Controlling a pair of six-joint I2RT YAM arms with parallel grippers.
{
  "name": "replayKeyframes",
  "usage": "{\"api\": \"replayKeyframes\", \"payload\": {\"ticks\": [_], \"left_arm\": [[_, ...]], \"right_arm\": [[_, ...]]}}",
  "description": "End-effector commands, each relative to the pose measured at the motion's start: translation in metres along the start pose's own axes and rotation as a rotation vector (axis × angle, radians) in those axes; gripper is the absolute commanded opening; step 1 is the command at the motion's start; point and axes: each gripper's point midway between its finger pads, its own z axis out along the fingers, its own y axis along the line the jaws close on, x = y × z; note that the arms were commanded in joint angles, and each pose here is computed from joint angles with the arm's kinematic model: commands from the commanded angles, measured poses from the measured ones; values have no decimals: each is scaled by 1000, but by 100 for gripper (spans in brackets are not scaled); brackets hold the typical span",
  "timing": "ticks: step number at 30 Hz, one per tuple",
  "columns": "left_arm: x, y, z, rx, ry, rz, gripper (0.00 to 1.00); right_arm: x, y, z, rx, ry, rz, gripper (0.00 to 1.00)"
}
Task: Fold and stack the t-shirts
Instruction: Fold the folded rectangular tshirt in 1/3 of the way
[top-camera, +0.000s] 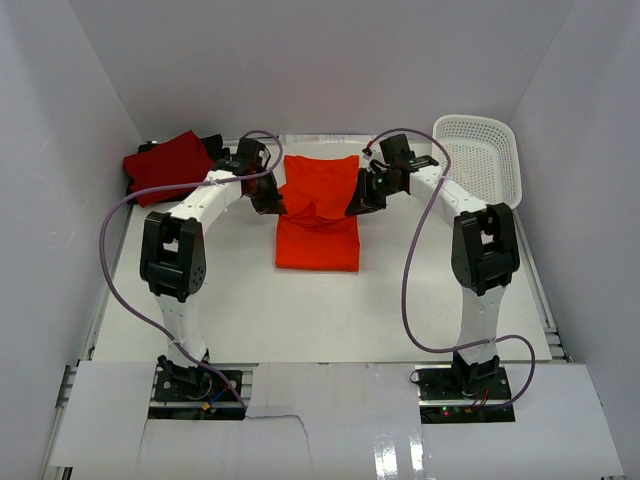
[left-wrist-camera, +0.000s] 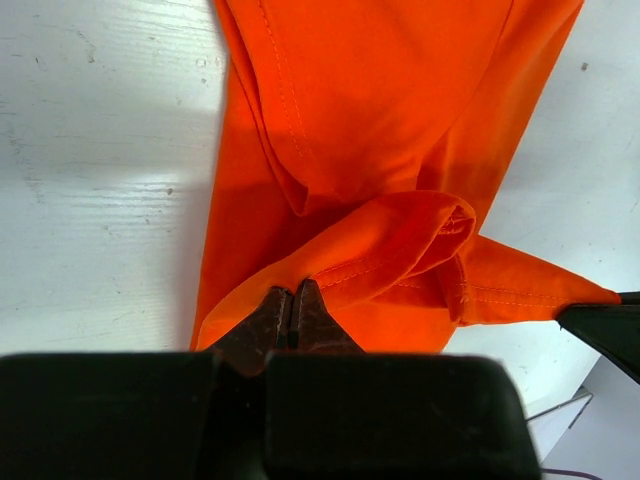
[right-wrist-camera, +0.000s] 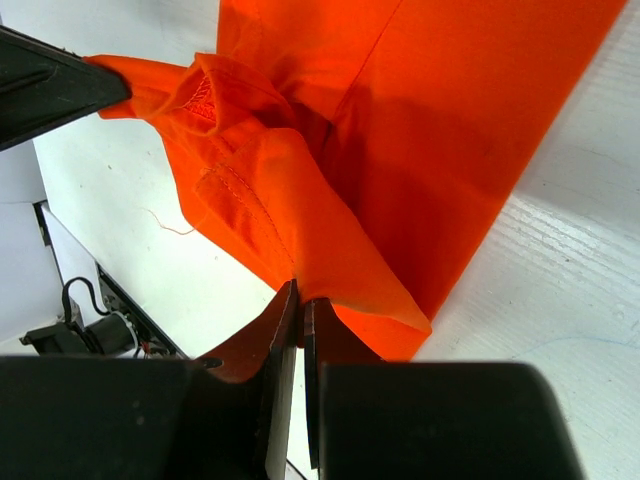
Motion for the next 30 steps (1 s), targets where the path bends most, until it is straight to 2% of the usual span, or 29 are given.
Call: {"api": "replayKeyframes", "payload": {"ticks": [1,17,25,28,29,30], "left_arm": [[-18,-8,-7,14,-55,27,0],[-20,-3,22,7,-23,43,0],[-32,-6,24,7,-47,48,2],[-41,-12,20,18,-72,42,6],[-43,-14,18,23,-78,40,8],[-48,-16,16,23,-93,40,16]], "right_arm": [[-14,4,-4,-19,-22,-30,8],[-20,-13,13,3,-13,-10,8],[-32,-17,16,8,-30,-2,8],[-38,-18,16,10,-41,3,18],[-40,-18,16,15,-49,3,29],[-43,-18,16,20,-57,2,33]]}}
